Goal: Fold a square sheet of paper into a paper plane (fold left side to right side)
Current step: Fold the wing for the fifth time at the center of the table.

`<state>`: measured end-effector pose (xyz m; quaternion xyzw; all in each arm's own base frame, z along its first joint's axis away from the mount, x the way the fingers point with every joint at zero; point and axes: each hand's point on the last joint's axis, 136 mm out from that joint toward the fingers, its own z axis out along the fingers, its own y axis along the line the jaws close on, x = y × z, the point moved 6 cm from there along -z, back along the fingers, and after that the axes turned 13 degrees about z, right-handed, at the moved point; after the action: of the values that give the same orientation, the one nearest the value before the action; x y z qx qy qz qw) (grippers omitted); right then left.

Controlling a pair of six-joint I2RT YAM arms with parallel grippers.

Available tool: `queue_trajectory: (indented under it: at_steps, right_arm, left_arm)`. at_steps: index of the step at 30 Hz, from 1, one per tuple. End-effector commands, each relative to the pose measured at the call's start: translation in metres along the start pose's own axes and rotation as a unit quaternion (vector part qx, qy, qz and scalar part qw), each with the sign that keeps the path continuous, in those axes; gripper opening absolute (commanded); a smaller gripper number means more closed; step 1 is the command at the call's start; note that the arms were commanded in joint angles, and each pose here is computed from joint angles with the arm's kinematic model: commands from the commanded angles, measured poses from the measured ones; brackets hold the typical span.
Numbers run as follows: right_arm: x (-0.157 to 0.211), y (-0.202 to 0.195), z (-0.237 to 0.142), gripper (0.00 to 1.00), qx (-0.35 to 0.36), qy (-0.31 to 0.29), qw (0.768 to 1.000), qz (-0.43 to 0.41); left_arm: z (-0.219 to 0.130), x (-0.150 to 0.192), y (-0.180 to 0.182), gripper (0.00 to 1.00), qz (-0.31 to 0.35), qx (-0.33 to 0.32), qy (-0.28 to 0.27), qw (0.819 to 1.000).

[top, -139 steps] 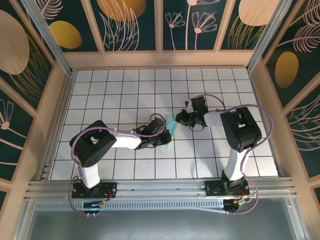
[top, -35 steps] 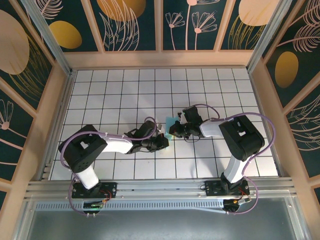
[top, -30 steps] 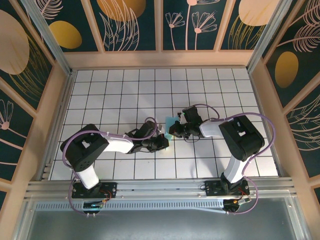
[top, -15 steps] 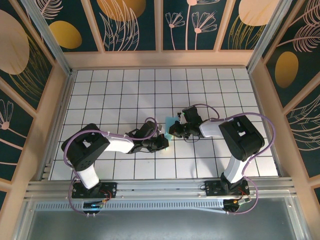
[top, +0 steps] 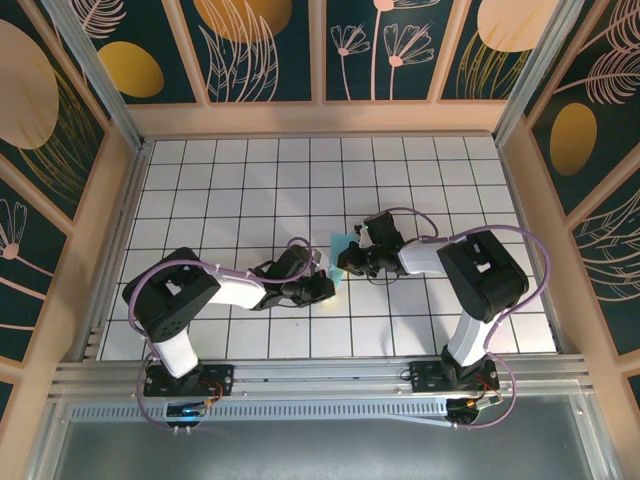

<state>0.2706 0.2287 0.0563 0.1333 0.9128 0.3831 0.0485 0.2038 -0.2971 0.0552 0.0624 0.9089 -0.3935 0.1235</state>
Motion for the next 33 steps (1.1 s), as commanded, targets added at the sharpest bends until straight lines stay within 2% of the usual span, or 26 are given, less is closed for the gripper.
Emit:
queue_trajectory:
  at_steps: [1,12,23,33]
  right_arm:
    - [0.021,-0.061,0.013,0.00,0.135,0.022,0.990,0.038]
    - [0.021,-0.059,0.013,0.00,0.133,0.023,0.990,0.038]
    - [0.023,-0.060,0.016,0.00,0.134,0.028,0.990,0.040]
    - [0.023,-0.060,0.018,0.00,0.136,0.031,0.989,0.039]
  left_arm:
    - [-0.003,0.013,0.009,0.04,0.006,-0.012,0.025,1.000]
    - [-0.024,-0.018,-0.012,0.04,0.004,0.021,-0.036,0.999]
    - [-0.013,-0.030,-0.022,0.02,0.042,0.016,-0.011,0.999]
    - [0.002,-0.027,-0.010,0.02,0.039,-0.001,0.011,0.999]
